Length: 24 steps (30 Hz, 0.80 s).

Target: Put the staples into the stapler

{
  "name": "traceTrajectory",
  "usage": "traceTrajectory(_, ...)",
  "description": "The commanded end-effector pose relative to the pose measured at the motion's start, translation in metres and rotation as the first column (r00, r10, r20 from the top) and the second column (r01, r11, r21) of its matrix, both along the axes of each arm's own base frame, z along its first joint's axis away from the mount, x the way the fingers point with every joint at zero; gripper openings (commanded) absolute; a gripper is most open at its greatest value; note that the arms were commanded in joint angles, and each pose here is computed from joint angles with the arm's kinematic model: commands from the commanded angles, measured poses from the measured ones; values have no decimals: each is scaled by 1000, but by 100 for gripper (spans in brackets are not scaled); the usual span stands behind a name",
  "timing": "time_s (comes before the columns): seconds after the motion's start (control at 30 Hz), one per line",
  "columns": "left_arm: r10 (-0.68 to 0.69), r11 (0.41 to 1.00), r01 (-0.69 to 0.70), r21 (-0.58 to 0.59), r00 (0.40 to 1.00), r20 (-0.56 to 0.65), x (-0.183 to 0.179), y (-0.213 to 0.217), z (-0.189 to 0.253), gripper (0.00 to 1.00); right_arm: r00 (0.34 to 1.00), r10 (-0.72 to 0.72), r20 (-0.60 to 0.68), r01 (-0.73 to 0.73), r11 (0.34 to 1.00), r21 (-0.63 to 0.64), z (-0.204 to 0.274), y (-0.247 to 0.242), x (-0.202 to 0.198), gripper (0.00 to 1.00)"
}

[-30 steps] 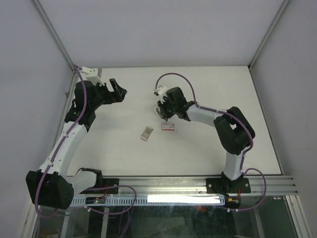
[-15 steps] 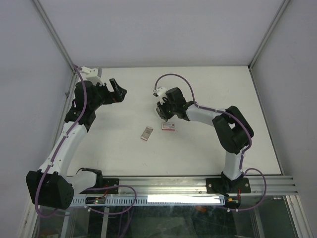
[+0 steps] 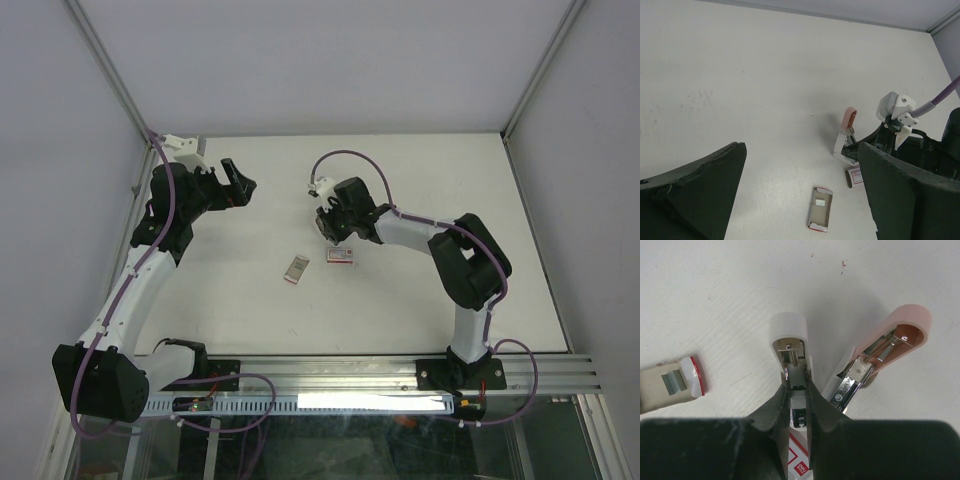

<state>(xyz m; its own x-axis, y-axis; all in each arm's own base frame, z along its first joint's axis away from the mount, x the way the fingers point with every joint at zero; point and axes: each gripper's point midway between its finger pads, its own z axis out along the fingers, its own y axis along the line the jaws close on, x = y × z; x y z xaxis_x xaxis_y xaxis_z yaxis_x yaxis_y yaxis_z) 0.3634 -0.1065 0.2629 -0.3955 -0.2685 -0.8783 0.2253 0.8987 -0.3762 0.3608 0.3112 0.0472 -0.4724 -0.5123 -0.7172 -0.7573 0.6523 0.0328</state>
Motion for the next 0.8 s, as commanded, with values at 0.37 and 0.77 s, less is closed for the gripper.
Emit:
traceTrajectory(0.37,22,1000,-23,11,996,87,-2,7,22,99,998,6,70,-12,997,82,46,12,6,37)
traceTrajectory(0.77,34,999,-36,14,995,97,-3,9,25,99,990,-127,55,123,990,72,57,4,18,38)
